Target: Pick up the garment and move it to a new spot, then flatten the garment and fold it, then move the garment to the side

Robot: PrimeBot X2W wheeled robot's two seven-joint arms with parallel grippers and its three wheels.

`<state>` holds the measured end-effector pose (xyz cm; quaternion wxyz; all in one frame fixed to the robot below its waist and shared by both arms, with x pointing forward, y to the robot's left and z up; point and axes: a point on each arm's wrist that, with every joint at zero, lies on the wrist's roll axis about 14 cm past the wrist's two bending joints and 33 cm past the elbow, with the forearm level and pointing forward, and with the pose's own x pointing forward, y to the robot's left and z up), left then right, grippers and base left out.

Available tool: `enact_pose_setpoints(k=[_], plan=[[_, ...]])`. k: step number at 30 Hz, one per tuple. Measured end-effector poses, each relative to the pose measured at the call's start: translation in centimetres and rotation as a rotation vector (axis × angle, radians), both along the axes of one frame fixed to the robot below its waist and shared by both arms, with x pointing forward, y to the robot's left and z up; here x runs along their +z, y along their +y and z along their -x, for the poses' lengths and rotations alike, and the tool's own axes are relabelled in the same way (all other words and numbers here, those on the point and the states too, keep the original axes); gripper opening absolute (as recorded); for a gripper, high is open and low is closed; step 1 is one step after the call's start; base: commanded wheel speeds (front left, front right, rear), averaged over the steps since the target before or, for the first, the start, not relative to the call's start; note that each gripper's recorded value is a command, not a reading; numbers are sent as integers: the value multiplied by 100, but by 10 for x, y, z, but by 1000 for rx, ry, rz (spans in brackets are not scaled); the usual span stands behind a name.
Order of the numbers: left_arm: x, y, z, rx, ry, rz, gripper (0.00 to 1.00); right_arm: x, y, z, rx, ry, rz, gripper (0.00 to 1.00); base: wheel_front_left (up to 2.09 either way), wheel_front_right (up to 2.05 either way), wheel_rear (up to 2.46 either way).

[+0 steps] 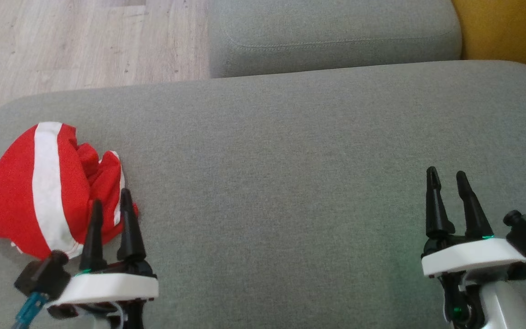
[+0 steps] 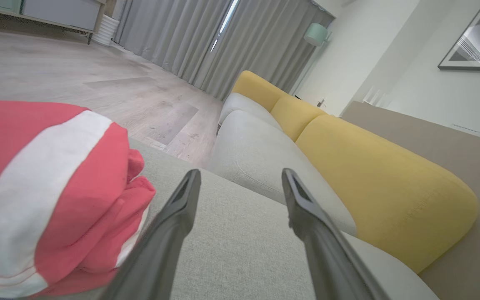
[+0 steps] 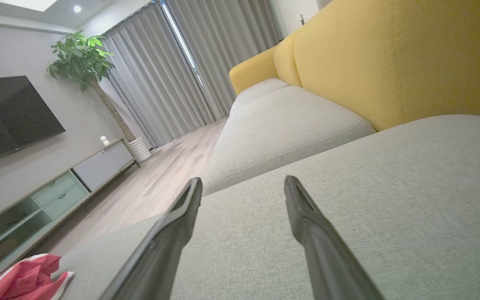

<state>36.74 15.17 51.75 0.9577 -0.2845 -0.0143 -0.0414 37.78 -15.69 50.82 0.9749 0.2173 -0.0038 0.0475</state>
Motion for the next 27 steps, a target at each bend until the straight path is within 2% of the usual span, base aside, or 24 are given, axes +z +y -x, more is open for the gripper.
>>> enact_pose_setpoints(k=[9,27], plan=[[5,-15,2,-42,-43,-108,100,-1,3,3,12,-21,136,100,0,0,0],[-34,-46,17,-179,7,-359,100,-7,10,5,51,-52,404,100,0,0,0]])
